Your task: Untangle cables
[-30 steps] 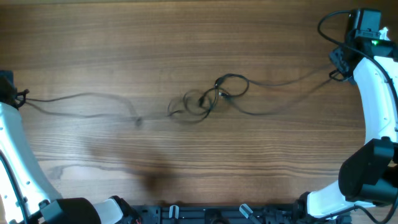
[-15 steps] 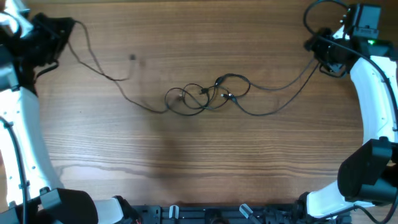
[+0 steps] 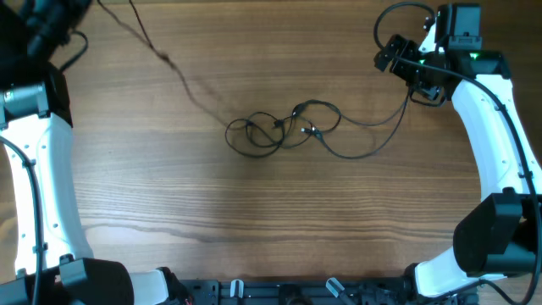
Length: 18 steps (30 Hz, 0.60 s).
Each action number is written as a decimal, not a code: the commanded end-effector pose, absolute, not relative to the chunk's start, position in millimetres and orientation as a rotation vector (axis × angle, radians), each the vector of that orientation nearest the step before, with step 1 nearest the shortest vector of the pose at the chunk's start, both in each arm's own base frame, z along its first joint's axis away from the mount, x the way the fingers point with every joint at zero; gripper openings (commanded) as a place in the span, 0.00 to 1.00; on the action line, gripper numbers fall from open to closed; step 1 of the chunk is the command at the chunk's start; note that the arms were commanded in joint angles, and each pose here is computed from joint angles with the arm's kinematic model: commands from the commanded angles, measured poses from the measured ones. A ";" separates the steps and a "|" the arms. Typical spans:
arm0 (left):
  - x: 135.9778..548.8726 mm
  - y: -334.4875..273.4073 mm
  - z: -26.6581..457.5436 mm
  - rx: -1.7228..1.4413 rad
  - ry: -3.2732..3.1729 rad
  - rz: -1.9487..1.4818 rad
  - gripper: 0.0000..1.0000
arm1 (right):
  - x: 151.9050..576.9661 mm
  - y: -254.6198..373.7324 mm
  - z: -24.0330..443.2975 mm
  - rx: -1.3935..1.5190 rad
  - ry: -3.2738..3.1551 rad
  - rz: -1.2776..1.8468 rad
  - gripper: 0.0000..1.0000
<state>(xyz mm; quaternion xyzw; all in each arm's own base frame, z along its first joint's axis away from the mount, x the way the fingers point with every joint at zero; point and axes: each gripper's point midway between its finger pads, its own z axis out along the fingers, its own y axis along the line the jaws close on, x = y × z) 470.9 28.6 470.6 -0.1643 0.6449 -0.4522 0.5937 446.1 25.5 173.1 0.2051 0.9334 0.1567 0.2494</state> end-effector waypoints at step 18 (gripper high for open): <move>460.2 -1.5 547.8 -0.685 1.116 -1.542 0.04 | 440.9 32.8 141.5 0.565 2.612 0.435 1.00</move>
